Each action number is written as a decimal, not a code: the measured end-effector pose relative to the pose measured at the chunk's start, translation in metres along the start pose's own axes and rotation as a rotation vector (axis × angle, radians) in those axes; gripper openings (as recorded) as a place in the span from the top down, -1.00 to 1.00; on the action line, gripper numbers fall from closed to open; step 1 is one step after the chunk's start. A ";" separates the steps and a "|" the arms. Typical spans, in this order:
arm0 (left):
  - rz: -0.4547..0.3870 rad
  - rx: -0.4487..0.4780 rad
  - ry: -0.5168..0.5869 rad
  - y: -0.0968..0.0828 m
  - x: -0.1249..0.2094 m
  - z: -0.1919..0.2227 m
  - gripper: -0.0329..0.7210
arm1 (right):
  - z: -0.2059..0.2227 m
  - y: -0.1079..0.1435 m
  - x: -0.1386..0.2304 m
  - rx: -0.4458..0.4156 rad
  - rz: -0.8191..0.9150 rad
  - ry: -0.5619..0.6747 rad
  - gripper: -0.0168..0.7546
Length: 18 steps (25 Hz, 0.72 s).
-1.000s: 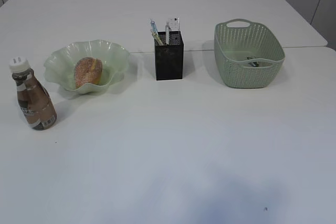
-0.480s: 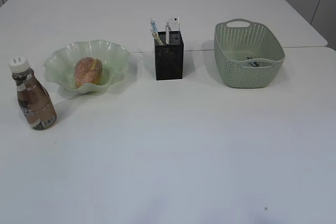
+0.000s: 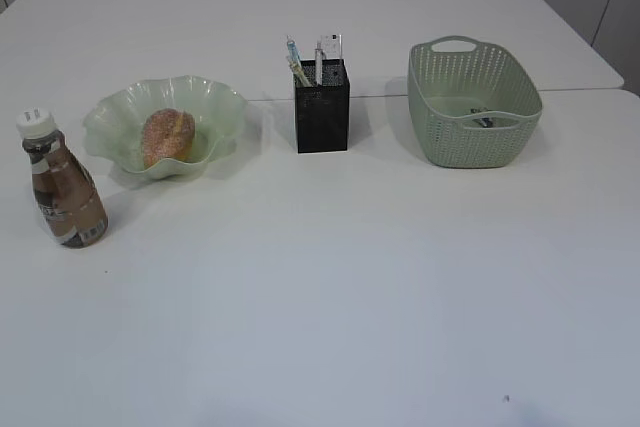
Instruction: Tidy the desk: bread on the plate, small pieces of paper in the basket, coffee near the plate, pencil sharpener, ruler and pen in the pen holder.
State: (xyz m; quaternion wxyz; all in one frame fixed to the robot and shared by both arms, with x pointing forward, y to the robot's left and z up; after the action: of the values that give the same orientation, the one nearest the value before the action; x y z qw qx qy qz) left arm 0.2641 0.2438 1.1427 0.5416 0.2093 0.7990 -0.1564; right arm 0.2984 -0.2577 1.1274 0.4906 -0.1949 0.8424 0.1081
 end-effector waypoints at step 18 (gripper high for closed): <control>0.036 -0.011 0.234 0.017 0.079 0.048 -0.44 | 0.025 0.001 0.077 0.005 -0.019 0.062 -0.01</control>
State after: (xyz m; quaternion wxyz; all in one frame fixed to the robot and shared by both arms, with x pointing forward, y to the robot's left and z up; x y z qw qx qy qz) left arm 0.2851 0.2489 1.0518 0.4487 0.2374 0.8536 -0.1168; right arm 0.2834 -0.2646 1.0486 0.4656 -0.2047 0.8557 0.0952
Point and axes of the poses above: a point on each arm's last joint axis where the gripper is mounted, z pointing out along that axis toward the gripper, y along the wrist's bending axis when the last joint is at zero, x = y × z, the point moved 9 cm from there along z, pointing out along that axis toward the gripper, and after that the axes turned 2 degrees about z, right-handed, at the moved point
